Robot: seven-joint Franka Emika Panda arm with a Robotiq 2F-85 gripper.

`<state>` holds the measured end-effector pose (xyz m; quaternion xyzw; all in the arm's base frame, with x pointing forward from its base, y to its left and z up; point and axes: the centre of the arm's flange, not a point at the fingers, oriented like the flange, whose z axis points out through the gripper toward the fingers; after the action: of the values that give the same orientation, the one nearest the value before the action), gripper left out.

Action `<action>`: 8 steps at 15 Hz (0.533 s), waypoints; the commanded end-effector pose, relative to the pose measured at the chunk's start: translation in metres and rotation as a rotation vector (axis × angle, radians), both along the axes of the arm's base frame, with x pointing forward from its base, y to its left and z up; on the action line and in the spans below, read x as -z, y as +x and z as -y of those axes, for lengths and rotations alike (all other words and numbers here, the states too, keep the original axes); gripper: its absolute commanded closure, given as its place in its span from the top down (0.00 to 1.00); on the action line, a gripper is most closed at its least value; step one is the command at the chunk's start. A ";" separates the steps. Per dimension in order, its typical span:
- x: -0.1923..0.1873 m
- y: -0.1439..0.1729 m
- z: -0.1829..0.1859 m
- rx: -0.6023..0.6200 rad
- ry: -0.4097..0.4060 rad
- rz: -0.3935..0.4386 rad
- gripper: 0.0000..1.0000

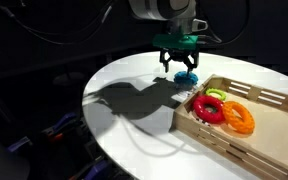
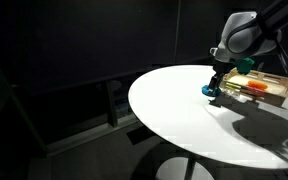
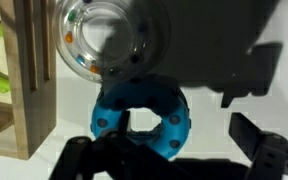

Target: Put the blue ring in the box

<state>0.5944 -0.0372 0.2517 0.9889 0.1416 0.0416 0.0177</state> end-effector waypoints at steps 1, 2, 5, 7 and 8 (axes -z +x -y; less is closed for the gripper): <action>-0.002 0.014 0.000 -0.017 0.001 0.032 1.00; -0.001 0.015 -0.002 -0.021 0.001 0.036 1.00; 0.004 0.017 -0.003 -0.023 0.004 0.032 1.00; 0.007 0.018 -0.003 -0.024 0.008 0.028 1.00; 0.008 0.018 -0.003 -0.024 0.012 0.025 1.00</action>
<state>0.6027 -0.0297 0.2463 0.9876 0.1479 0.0494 0.0155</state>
